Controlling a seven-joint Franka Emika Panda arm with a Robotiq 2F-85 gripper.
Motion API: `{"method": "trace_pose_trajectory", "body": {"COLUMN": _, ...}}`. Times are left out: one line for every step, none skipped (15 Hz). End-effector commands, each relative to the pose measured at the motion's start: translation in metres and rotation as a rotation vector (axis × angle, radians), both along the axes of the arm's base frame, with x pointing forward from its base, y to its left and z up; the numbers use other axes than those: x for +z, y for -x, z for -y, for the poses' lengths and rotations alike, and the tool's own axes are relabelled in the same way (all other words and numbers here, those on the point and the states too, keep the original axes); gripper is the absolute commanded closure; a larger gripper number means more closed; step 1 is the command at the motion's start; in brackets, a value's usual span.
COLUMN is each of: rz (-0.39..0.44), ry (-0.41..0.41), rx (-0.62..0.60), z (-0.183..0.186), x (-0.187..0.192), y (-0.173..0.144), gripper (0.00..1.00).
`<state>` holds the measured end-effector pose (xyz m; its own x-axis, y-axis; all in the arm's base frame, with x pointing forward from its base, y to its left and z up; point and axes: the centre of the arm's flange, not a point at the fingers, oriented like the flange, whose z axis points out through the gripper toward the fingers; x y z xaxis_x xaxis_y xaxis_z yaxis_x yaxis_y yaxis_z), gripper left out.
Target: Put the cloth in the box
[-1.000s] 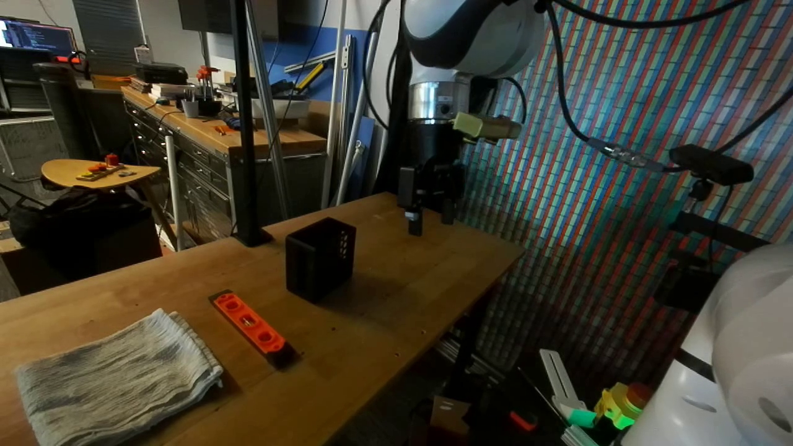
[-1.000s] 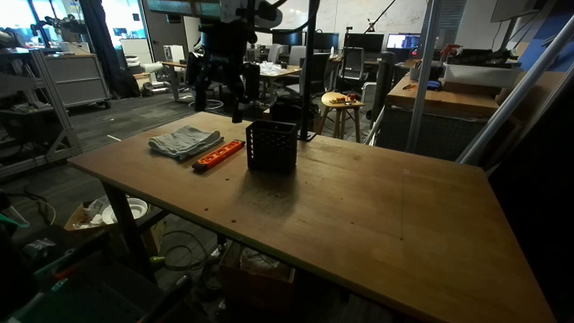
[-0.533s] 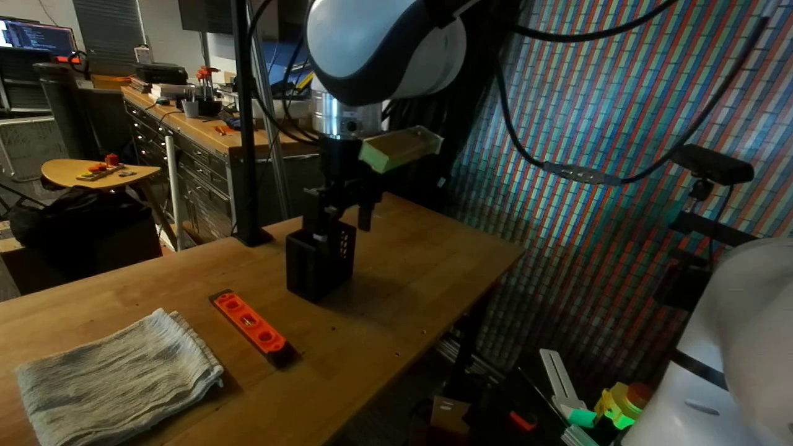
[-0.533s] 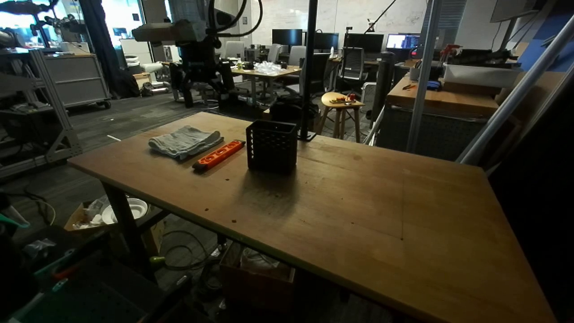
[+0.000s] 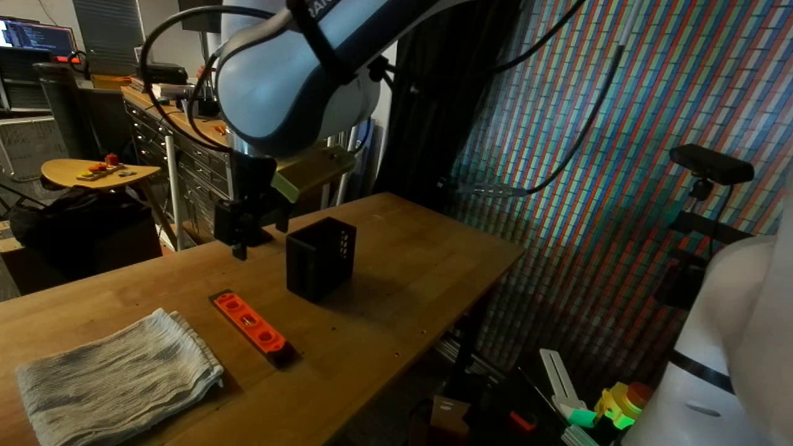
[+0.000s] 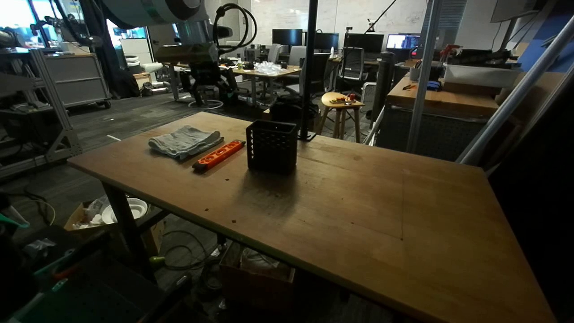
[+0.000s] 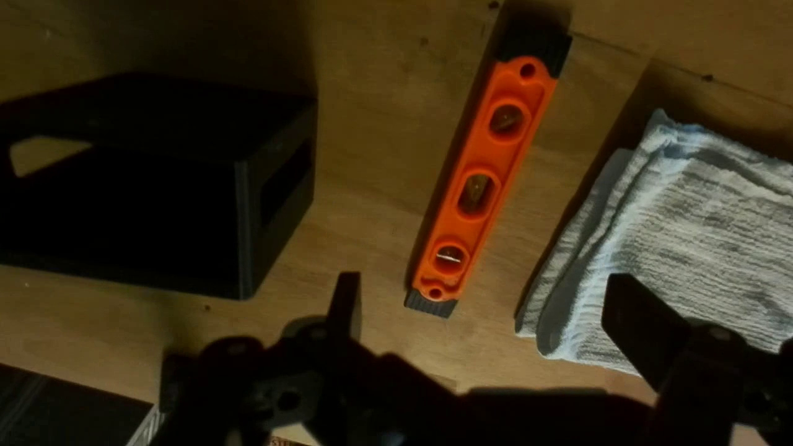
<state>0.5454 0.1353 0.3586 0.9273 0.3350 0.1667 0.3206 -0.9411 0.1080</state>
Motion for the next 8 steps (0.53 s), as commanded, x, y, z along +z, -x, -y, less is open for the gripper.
{"method": "trace_pose_trajectory", "body": {"rz": 0.027, "ry": -0.001, "rx": 0.078, "z": -0.042, "x": -0.011, "y": -0.054, "gripper": 0.0}}
{"method": "trace_pose_trajectory", "body": {"rz": 0.021, "ry": -0.005, "rx": 0.095, "z": -0.052, "x": -0.016, "y": -0.061, "gripper": 0.0}}
{"method": "trace_pose_trajectory", "body": {"rz": 0.015, "ry": -0.01, "rx": 0.111, "z": -0.063, "x": -0.022, "y": -0.068, "gripper": 0.0}}
{"method": "trace_pose_trajectory", "body": {"rz": 0.01, "ry": -0.011, "rx": 0.124, "z": -0.074, "x": -0.025, "y": -0.072, "gripper": 0.0}}
{"method": "trace_pose_trajectory", "body": {"rz": 0.004, "ry": -0.011, "rx": 0.135, "z": -0.085, "x": -0.031, "y": -0.077, "gripper": 0.0}}
{"method": "trace_pose_trajectory", "body": {"rz": -0.002, "ry": -0.012, "rx": 0.143, "z": -0.095, "x": -0.038, "y": -0.081, "gripper": 0.0}}
{"method": "trace_pose_trajectory", "body": {"rz": -0.006, "ry": -0.015, "rx": 0.152, "z": -0.106, "x": -0.039, "y": -0.081, "gripper": 0.0}}
{"method": "trace_pose_trajectory", "body": {"rz": -0.014, "ry": -0.015, "rx": 0.159, "z": -0.114, "x": -0.051, "y": -0.084, "gripper": 0.0}}
